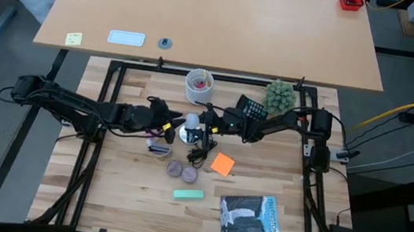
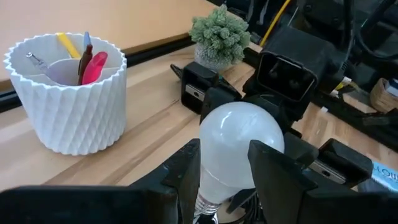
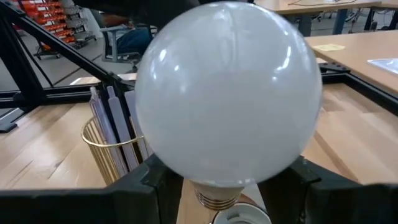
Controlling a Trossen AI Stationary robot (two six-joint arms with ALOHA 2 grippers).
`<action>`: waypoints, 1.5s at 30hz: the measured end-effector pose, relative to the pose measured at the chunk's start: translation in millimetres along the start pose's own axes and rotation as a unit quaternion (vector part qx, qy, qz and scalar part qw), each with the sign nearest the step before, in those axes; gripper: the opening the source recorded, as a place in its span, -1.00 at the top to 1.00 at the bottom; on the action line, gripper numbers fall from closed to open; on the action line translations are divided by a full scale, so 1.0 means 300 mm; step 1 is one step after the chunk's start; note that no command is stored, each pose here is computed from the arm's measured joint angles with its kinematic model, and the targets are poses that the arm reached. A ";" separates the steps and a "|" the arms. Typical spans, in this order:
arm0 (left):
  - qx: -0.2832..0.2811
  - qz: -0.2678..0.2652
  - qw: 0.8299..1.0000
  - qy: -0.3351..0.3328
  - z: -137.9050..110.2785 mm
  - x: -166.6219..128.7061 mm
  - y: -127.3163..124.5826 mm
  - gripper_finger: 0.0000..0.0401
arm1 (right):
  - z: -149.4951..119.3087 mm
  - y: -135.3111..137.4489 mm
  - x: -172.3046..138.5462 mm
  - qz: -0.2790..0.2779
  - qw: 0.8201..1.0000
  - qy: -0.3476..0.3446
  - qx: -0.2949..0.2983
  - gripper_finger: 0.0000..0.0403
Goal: Screw lightbulb
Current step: Insert the white lightbulb into the silver lamp
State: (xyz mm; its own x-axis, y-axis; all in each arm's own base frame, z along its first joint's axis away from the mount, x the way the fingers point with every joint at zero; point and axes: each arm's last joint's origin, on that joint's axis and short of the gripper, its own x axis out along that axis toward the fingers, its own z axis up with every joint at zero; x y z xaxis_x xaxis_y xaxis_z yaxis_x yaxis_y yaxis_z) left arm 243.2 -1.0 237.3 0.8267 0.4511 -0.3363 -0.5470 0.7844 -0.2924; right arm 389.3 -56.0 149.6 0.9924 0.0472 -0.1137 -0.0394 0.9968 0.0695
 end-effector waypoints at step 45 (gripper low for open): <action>0.032 -0.008 0.999 -0.015 0.011 0.000 -0.006 0.36 | -0.083 -0.015 0.016 -0.043 0.998 0.043 -0.019 0.12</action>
State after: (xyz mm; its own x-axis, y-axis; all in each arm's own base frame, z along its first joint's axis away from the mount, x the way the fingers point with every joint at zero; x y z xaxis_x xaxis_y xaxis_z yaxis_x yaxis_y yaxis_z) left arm 244.6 -0.9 240.7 0.8396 0.4496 -0.3049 -0.5245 0.8170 -0.2397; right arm 391.2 -58.7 124.0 0.9788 -0.0349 -0.2018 0.0393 0.9991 0.0181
